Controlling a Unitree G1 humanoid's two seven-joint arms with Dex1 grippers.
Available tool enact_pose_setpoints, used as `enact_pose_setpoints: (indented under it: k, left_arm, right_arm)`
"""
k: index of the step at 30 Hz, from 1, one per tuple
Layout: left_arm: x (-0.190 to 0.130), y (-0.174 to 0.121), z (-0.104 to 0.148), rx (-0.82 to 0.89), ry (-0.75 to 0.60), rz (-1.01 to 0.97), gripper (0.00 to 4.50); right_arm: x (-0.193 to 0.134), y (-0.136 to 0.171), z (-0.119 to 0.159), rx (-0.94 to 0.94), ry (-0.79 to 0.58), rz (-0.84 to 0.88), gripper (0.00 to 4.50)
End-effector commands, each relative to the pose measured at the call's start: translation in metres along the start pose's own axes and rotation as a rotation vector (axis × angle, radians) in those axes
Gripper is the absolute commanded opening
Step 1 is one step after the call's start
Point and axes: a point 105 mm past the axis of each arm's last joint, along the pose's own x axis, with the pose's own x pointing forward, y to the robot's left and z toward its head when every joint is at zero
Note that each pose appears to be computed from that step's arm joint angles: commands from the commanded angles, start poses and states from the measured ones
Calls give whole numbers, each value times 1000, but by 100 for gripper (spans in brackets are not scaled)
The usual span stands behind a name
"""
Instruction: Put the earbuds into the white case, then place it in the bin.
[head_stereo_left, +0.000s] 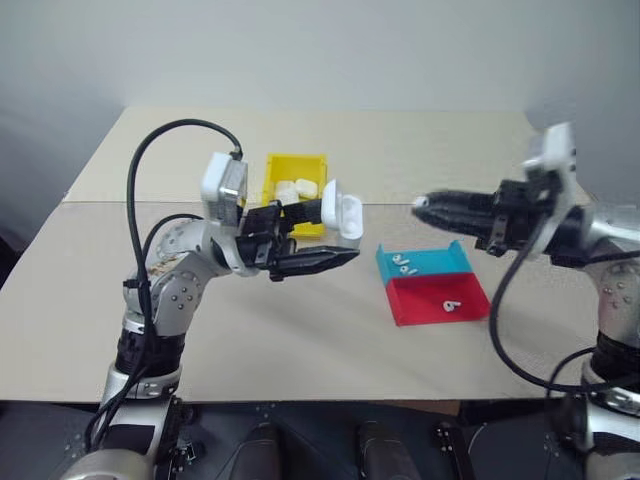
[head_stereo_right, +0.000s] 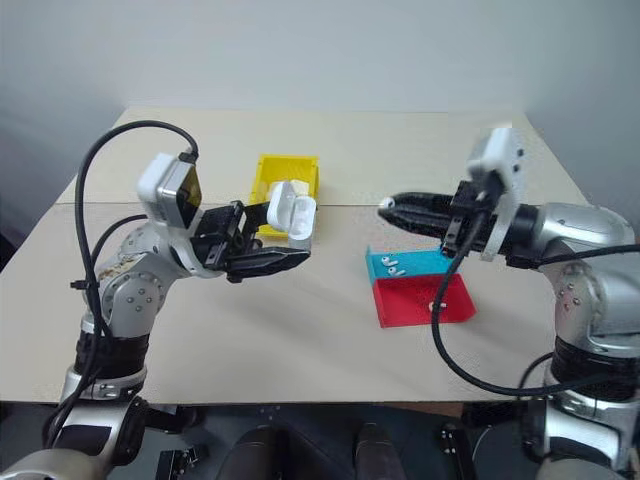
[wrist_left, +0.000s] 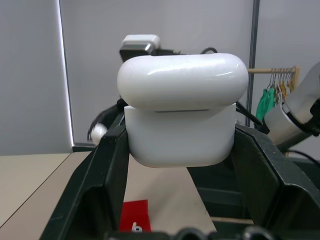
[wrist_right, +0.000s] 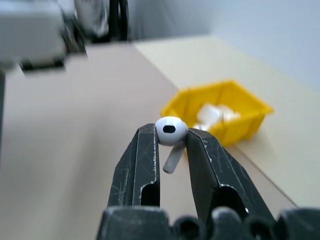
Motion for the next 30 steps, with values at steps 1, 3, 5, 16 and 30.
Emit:
enact_pose_setpoints:
  k: [1,3,5,16,30]
  left_arm:
    - [5,-2,11,25,-33,-41,278]
    - [5,-2,10,21,-32,-45,278]
    - [7,-1,8,12,-33,-46,278]
    - [12,3,-6,-8,-9,-58,278]
    - [14,1,-3,4,-14,-79,278]
  right_arm:
    - [7,23,34,4,-192,72,62]
    - [13,31,42,25,-244,106,62]
    - [19,38,47,43,-288,136,62]
    - [38,61,49,105,-327,224,62]
    - [37,50,27,100,-232,157,62]
